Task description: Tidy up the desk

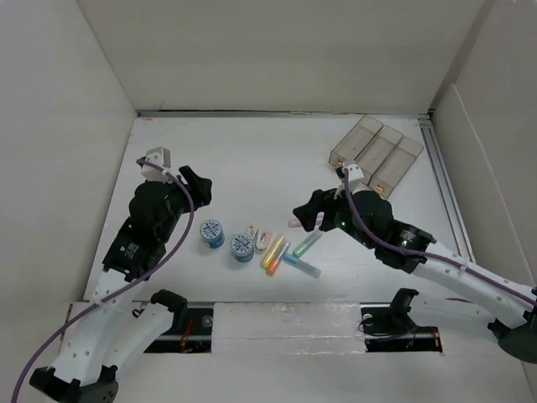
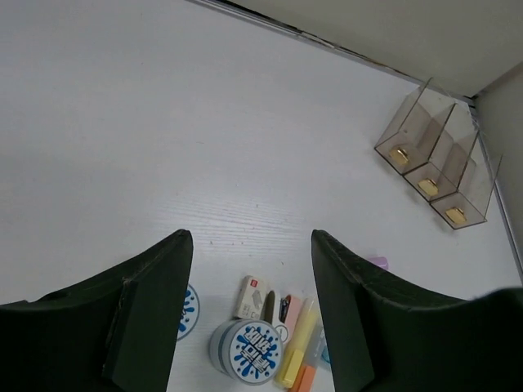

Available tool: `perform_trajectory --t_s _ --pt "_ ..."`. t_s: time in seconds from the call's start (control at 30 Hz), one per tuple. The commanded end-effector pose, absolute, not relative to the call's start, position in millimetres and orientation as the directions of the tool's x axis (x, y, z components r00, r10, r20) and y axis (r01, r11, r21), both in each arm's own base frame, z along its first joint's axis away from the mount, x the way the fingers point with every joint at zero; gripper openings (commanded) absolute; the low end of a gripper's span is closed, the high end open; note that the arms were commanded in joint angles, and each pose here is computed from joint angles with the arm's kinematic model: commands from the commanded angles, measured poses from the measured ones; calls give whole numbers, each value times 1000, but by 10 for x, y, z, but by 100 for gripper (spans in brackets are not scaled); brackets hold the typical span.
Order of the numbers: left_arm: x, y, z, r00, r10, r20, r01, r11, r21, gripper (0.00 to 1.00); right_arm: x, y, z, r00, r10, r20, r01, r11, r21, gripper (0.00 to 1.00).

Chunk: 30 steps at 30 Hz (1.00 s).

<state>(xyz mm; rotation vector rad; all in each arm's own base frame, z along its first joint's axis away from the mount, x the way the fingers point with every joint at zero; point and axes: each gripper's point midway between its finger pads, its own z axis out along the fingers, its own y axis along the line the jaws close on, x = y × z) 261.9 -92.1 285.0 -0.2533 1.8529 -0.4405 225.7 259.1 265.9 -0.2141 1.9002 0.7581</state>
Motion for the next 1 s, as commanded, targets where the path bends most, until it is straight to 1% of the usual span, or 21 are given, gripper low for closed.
perform_trajectory --t_s 0.0,0.03,0.07,0.13,0.17,0.23,0.27,0.3,0.33,0.37,0.4,0.47,0.57,0.6,0.63,0.67,0.7,0.73,0.77,0.8,0.97 --pt "2623 -944 3203 -241 -384 -891 116 900 -419 56 2230 2574 2603 -463 192 -866 -450 790 416 78" --pt "2625 -933 3204 -243 -374 -895 112 906 -409 56 2225 2564 2585 -463 192 -865 -448 791 416 69" --pt "2619 -924 3230 -239 -368 -898 113 908 -403 56 2211 2575 2582 -465 190 -864 -456 785 418 34" --pt "2593 -913 3336 -217 -369 -904 127 907 -401 54 2187 2590 2554 -475 176 -862 -467 780 417 0" --pt "2581 -894 3366 -205 -369 -907 126 909 -398 52 2163 2611 2532 -484 163 -860 -478 774 416 0" --pt "2568 -855 3427 -173 -376 -910 123 909 -399 40 2127 2614 2425 -509 126 -852 -482 778 403 0" --pt "2570 -833 3453 -157 -374 -914 119 911 -394 33 2098 2621 2381 -523 113 -845 -486 774 405 0" --pt "2578 -842 3484 -143 -376 -916 130 910 -394 14 2051 2597 2321 -536 97 -839 -484 779 399 0" --pt "2578 -843 3485 -142 -376 -916 131 910 -394 14 2068 2575 2300 -533 98 -841 -473 789 392 0" --pt "2587 -855 3485 -143 -376 -915 135 909 -395 1 2073 2563 2309 -532 109 -840 -465 791 397 0" --pt "2608 -864 3477 -144 -376 -915 135 909 -394 0 2045 2555 2347 -527 117 -842 -468 787 402 0" --pt "2642 -857 3437 -145 -381 -913 120 909 -399 0 2041 2538 2411 -522 130 -843 -466 785 410 0" --pt "2689 -882 3345 -171 -370 -913 113 913 -391 1 2029 2492 2348 -541 118 -833 -443 802 401 0" --pt "2716 -886 3279 -189 -358 -915 103 919 -381 9 2016 2464 2243 -567 101 -817 -420 818 393 2" --pt "2726 -884 3242 -195 -355 -914 97 921 -378 18 2017 2475 2120 -592 82 -802 -405 830 384 15" --pt "2731 -883 3185 -205 -351 -914 91 923 -374 34 2004 2491 2049 -608 74 -790 -401 831 386 26" --pt "2742 -879 3141 -214 -347 -913 83 925 -370 41 1985 2511 1945 -631 68 -773 -391 832 392 38" --pt "2746 -878 3129 -216 -346 -913 80 926 -369 45 1983 2547 1831 -653 54 -756 -383 837 391 58" --pt "2745 -874 3112 -217 -343 -914 78 927 -367 48 1984 2556 1757 -666 53 -744 -371 842 392 65" --pt "2738 -868 3103 -217 -343 -914 77 927 -367 49 2003 2569 1699 -676 69 -734 -347 848 400 67" --pt "2732 -855 3030 -219 -331 -918 75 932 -354 49 2141 2504 1248 -709 32 -704 -251 922 295 68"
